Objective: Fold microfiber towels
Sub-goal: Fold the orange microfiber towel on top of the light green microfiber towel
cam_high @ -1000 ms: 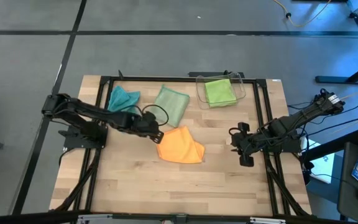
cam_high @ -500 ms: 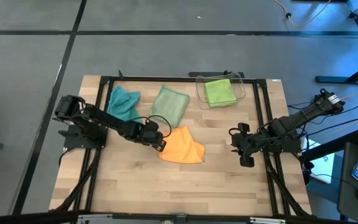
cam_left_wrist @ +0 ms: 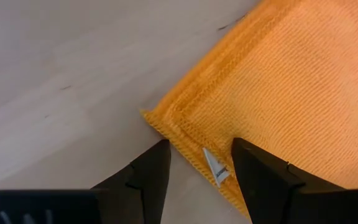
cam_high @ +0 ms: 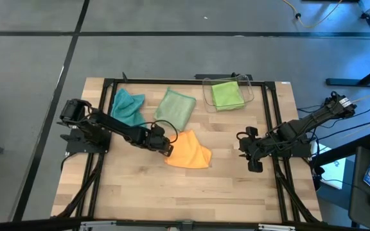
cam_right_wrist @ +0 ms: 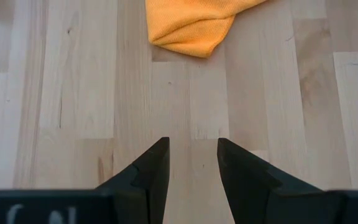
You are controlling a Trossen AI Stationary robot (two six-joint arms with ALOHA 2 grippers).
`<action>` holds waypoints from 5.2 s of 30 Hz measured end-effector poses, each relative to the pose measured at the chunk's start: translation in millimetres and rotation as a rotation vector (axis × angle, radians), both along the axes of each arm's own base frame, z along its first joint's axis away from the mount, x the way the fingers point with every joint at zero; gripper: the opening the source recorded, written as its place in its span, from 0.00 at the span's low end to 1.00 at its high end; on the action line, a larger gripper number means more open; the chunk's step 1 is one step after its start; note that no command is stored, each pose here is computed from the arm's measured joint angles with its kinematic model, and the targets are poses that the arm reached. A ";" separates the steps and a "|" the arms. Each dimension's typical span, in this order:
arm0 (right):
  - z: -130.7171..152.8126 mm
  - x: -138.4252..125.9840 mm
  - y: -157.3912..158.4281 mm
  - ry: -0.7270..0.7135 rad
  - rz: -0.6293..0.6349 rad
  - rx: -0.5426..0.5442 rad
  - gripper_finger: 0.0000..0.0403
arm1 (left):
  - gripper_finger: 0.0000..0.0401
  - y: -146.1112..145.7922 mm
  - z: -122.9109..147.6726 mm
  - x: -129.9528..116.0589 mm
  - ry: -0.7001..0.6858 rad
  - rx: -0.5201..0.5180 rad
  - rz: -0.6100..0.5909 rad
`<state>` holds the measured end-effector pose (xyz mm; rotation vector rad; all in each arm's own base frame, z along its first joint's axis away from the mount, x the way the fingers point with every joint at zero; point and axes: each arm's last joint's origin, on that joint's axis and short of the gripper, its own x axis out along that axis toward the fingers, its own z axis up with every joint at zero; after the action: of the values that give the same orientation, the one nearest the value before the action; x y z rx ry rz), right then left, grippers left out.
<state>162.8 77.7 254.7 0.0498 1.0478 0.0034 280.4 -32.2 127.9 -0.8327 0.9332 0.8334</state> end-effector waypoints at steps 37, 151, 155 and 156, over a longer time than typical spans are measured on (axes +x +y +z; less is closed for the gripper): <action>0.0 0.0 0.0 0.000 0.015 -0.008 0.34 | 0.43 17.9 5.4 2.7 -0.075 -0.048 -0.090; -96.1 169.2 -102.3 -0.385 -0.122 0.062 0.01 | 0.00 -21.5 21.3 14.0 -0.191 0.258 -0.229; -71.8 157.8 -96.9 -0.401 -0.118 0.005 0.00 | 0.00 -23.3 32.1 19.1 -0.165 0.309 -0.243; -65.9 155.1 -95.8 -0.410 -0.119 -0.002 0.00 | 0.00 -23.2 35.3 20.3 -0.153 0.321 -0.246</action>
<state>317.9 -18.2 188.9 0.1051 0.6335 -0.0922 300.8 -55.4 163.2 -0.4838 0.7249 0.6722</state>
